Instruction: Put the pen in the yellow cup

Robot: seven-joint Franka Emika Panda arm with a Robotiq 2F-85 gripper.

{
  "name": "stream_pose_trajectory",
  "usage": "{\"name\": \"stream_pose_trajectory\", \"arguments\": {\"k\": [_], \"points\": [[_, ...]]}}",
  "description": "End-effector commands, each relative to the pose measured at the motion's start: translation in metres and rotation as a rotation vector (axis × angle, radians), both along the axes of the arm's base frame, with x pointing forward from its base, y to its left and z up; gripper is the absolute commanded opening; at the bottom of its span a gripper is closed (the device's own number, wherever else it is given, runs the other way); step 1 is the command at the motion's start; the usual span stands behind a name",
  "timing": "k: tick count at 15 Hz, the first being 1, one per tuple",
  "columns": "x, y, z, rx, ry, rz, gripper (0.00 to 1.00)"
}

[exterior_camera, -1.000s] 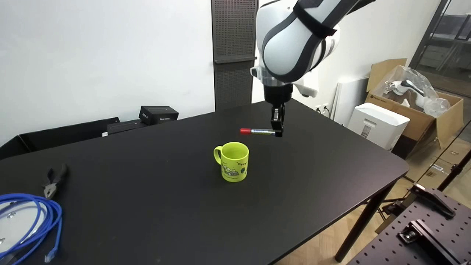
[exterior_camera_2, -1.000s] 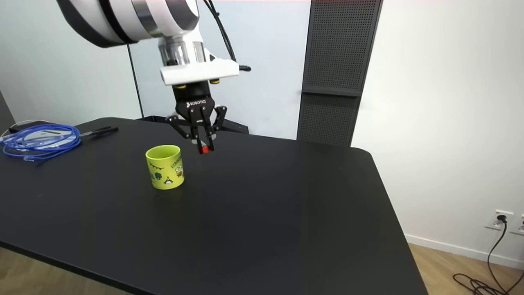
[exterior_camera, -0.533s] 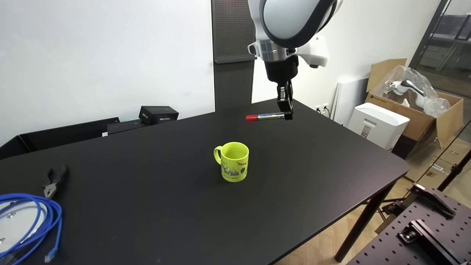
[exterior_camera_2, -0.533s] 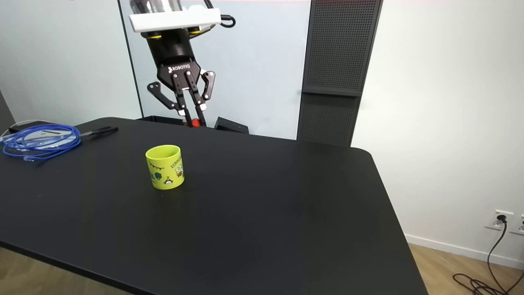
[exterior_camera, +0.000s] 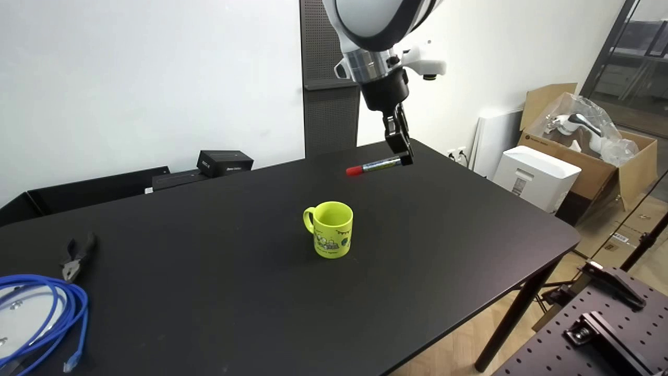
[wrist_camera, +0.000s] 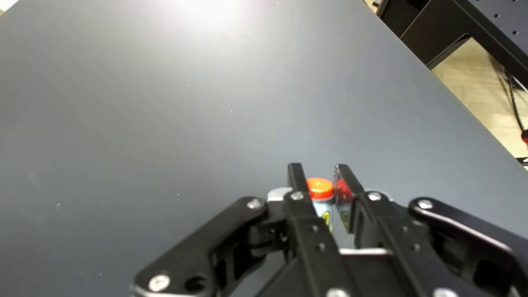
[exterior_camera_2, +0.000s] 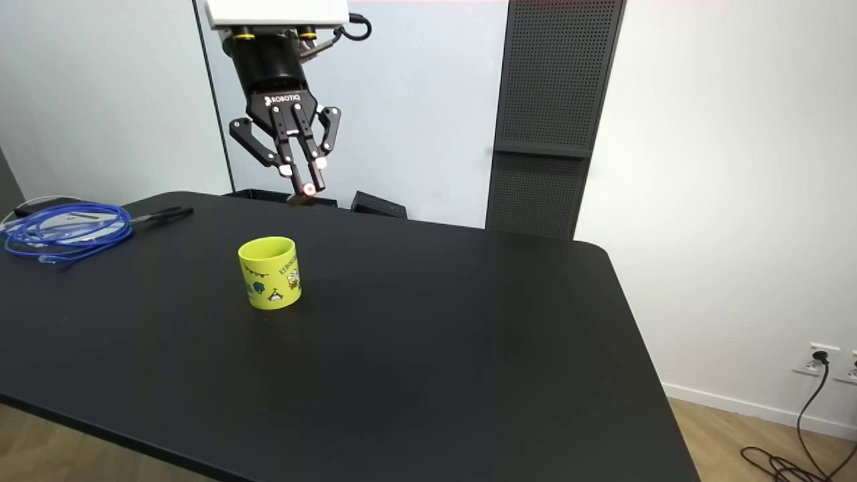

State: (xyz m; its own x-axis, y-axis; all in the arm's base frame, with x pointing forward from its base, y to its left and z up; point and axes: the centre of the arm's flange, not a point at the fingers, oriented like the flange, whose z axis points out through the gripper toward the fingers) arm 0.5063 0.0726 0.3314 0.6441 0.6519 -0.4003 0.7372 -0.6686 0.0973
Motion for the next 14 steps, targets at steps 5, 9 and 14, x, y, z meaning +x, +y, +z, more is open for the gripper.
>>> {"name": "stream_pose_trajectory", "arguments": {"k": [5, 9, 14], "points": [[0.063, 0.030, -0.037, -0.008, 0.127, 0.087, 0.06], [0.077, 0.046, -0.053, -0.003, 0.174, 0.135, 0.06], [0.084, 0.062, -0.065, -0.012, 0.223, 0.170, 0.06]]}}
